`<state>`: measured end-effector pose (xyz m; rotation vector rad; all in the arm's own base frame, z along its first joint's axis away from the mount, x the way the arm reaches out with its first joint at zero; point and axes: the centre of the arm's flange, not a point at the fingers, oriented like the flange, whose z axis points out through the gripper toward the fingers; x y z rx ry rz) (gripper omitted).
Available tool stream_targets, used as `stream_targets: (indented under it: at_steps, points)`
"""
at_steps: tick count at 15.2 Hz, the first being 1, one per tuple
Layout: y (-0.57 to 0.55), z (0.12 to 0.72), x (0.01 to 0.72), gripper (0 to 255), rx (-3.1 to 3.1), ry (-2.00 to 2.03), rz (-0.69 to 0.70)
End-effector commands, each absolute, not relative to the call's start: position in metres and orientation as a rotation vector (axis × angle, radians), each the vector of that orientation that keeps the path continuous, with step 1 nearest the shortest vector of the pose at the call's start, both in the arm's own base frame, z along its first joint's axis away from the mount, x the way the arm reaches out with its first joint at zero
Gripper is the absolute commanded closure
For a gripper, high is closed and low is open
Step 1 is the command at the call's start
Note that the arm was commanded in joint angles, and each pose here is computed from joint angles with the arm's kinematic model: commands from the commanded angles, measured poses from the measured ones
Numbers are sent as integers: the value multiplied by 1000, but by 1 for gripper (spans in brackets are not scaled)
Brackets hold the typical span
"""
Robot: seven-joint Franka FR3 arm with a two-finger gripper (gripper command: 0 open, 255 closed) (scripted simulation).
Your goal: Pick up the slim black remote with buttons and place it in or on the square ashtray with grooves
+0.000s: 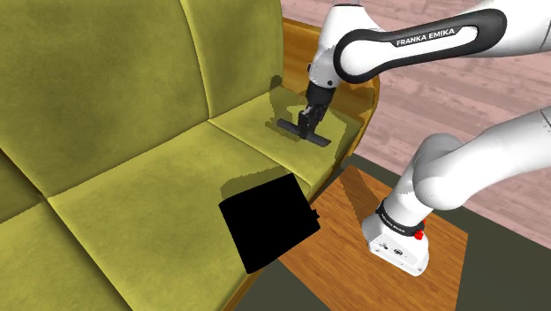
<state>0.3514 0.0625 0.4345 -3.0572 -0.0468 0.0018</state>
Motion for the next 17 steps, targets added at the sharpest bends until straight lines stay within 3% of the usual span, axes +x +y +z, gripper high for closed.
stream_targets:
  at_steps: [1, 17]
  points:
    - [89, 434, 343, 255, -3057, -44, 2]
    - [285, 428, 264, 255, -3057, -44, 2]
